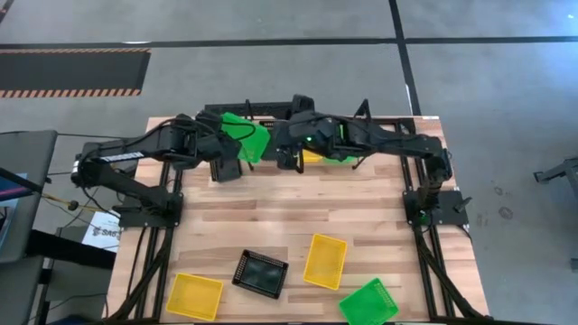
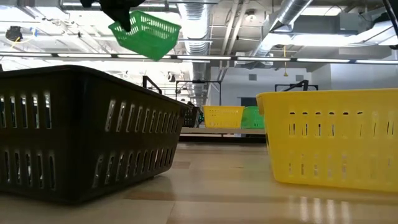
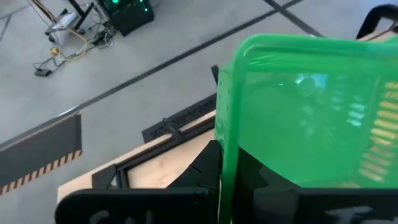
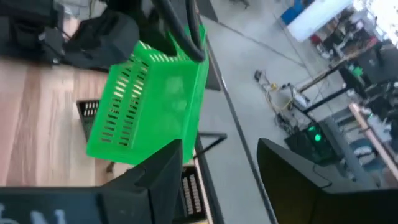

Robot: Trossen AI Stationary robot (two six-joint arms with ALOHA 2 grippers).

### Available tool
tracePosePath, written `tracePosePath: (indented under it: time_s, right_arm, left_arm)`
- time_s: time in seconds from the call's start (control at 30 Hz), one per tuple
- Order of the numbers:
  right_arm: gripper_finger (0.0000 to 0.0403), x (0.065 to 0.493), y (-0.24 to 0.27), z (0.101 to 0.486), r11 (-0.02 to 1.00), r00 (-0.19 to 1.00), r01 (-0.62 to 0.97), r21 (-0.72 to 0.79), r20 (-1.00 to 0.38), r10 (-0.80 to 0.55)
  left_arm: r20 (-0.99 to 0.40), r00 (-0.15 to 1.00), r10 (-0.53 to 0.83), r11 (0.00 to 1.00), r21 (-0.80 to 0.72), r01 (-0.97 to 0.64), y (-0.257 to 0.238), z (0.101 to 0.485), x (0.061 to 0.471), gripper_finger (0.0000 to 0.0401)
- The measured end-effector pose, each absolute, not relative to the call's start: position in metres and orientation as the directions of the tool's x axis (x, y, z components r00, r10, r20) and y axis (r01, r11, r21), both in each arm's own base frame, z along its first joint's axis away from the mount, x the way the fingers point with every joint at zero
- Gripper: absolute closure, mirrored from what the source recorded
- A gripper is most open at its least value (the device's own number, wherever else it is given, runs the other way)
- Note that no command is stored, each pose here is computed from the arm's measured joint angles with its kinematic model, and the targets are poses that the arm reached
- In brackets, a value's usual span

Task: Stack baskets on shelf by color
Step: Stack the left green bin on top of the green bin on the shelf

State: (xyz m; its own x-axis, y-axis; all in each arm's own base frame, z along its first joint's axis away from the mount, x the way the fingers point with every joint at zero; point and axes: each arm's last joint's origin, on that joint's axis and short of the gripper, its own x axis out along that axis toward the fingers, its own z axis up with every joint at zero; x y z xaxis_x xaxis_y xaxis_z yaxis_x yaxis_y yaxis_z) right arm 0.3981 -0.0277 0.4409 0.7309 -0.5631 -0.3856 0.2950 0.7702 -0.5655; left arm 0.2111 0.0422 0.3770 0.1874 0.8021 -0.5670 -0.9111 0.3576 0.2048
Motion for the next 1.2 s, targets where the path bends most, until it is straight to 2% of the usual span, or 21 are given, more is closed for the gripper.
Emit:
tracePosePath:
  time_s: [0.17, 0.5, 0.7, 0.83, 0.97, 1.2]
  right_arm:
    - [0.0182, 0.407, -0.038, 0.429, 0.803, 0.721, 0.310, -0.509, -0.424, -0.547]
    - [0.0182, 0.443, -0.048, 0.385, 0.810, 0.685, 0.270, -0.521, -0.487, -0.542]
    - [0.0191, 0.444, -0.059, 0.390, 0.836, 0.730, 0.293, -0.465, -0.456, -0.510]
    - [0.0214, 0.445, -0.072, 0.392, 0.844, 0.739, 0.336, -0.418, -0.439, -0.511]
    - [0.0248, 0.444, -0.083, 0.386, 0.899, 0.767, 0.297, -0.322, -0.480, -0.425]
    - [0.0281, 0.447, -0.093, 0.365, 0.897, 0.751, 0.303, -0.322, -0.499, -0.433]
  left_arm:
    - [-0.556, 0.213, 0.804, 0.377, 0.198, -0.905, 0.043, 0.378, 0.215, 0.0401]
    - [-0.556, 0.227, 0.800, 0.390, 0.193, -0.900, 0.042, 0.379, 0.217, 0.0401]
    - [-0.567, 0.242, 0.788, 0.406, 0.183, -0.895, 0.041, 0.379, 0.218, 0.0401]
    - [-0.560, 0.255, 0.788, 0.411, 0.170, -0.896, 0.041, 0.379, 0.220, 0.0401]
    - [-0.560, 0.255, 0.788, 0.411, 0.171, -0.895, 0.041, 0.379, 0.220, 0.0401]
    - [-0.556, 0.274, 0.785, 0.427, 0.165, -0.889, 0.040, 0.380, 0.222, 0.0401]
